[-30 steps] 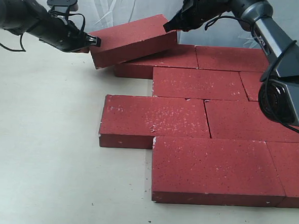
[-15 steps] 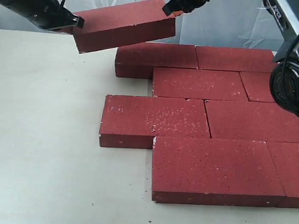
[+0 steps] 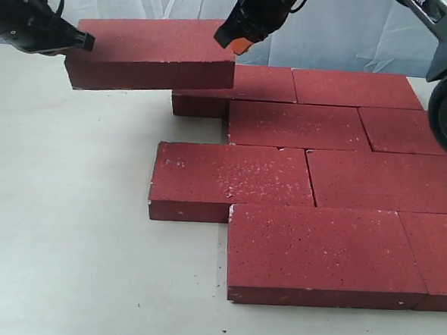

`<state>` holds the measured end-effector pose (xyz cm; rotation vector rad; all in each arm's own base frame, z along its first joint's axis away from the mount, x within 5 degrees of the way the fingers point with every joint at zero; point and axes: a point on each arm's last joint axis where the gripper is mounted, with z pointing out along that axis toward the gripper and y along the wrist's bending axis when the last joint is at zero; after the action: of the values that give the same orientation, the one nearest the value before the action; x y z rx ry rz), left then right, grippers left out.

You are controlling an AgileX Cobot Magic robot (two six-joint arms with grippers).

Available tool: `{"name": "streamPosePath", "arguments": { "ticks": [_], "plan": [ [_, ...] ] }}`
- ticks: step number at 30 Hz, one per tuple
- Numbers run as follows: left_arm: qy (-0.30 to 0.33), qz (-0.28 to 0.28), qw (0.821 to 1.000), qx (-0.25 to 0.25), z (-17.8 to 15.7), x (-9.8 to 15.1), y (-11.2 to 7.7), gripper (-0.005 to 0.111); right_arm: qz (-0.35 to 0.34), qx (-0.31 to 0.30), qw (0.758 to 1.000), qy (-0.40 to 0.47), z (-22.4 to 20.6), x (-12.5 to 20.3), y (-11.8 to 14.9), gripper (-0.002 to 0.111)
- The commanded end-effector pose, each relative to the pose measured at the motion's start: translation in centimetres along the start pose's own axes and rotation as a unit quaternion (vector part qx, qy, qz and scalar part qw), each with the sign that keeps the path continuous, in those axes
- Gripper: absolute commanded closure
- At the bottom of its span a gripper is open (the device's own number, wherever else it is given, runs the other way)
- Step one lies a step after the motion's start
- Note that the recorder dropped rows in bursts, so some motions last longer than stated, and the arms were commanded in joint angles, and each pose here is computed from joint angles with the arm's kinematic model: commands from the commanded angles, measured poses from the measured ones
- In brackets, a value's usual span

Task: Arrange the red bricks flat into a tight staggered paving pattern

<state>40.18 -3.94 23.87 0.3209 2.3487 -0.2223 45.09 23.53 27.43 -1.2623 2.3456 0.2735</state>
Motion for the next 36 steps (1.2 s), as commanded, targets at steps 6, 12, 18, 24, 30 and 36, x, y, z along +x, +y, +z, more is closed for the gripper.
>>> {"name": "streamPosePath", "arguments": {
  "ticks": [6, 12, 18, 24, 30, 36],
  "plan": [
    [0.006, -0.026, 0.999, -0.033, 0.2, 3.9, 0.1, 0.107, -0.018, -0.075, 0.997, 0.01, 2.6, -0.8, 6.2, 0.109],
    [0.005, -0.044, 0.997, -0.063, 0.2, 5.3, 1.8, 0.107, -0.034, -0.063, 0.997, -0.023, 4.4, -1.9, 8.2, 0.109],
    [0.019, -0.063, 0.994, -0.092, -0.2, 7.0, 4.3, 0.107, -0.041, 0.018, 0.999, -0.005, 4.7, -1.2, 5.9, 0.109],
    [0.027, -0.085, 0.989, -0.119, -0.5, 8.8, 6.1, 0.107, 0.051, 0.029, 0.997, 0.05, 4.5, 1.8, 1.2, 0.109],
    [0.017, -0.085, 0.988, -0.13, -0.2, 8.7, 6.3, 0.107, 0.075, 0.0, 0.991, 0.106, 6.5, 4.0, 0.1, 0.109],
    [0.033, -0.089, 0.987, -0.128, 0.8, 9.5, 6.5, 0.107, 0.062, -0.017, 0.991, 0.121, 9.0, 4.3, 1.3, 0.109]
  ]
}}
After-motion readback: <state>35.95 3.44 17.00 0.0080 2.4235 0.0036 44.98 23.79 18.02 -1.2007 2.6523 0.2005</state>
